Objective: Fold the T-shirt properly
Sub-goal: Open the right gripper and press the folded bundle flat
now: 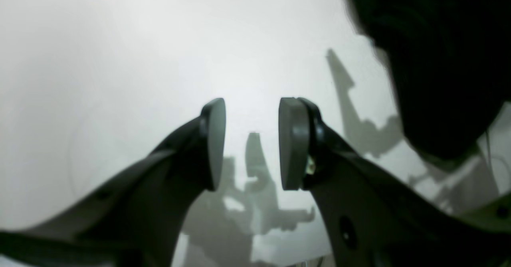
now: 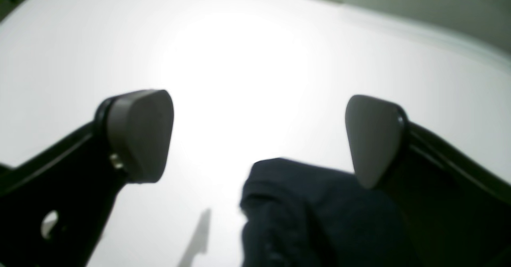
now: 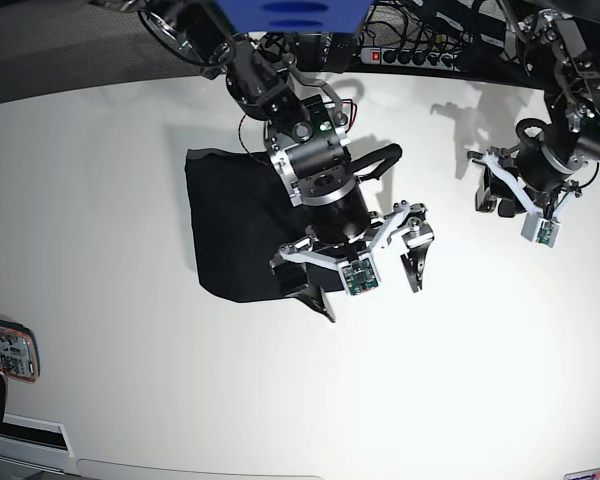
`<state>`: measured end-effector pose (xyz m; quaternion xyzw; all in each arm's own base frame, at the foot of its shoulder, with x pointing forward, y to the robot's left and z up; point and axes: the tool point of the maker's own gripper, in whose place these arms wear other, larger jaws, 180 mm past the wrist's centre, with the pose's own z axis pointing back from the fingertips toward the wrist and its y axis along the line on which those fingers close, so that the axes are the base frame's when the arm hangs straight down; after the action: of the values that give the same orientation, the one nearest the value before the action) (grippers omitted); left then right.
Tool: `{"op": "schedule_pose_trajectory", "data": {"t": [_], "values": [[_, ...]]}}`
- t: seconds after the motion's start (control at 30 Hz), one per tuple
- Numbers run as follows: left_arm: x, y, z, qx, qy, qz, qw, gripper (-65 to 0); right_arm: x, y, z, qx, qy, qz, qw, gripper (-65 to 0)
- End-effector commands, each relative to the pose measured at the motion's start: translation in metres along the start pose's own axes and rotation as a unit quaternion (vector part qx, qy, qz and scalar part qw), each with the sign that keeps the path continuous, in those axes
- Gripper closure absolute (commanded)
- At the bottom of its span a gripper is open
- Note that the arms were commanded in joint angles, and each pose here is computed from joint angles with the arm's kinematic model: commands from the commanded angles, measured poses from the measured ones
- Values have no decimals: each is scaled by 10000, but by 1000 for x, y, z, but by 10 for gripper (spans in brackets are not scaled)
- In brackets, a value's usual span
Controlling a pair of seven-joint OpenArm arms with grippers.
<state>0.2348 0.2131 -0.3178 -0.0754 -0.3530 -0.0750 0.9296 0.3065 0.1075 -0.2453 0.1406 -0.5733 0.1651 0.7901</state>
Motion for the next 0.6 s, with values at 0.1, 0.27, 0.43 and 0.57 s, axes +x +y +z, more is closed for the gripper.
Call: {"op": "schedule_pose_trajectory", "data": {"t": [0.1, 0.27, 0.43, 0.57], "values": [[13, -1, 3, -22, -242, -53, 9997, -213, 7, -10, 2, -59, -203, 148, 9997, -650], [25, -2, 4, -36, -560, -60, 9984, -213, 6, -16, 2, -131, -193, 174, 9996, -650], [28, -2, 5, -33, -688, -56, 9976, -213, 6, -31, 1, -307, -178, 95, 9993, -650], [31, -3, 4, -57, -728, -63, 9973, -213, 7, -34, 1, -356, -196, 93, 9991, -650]]}}
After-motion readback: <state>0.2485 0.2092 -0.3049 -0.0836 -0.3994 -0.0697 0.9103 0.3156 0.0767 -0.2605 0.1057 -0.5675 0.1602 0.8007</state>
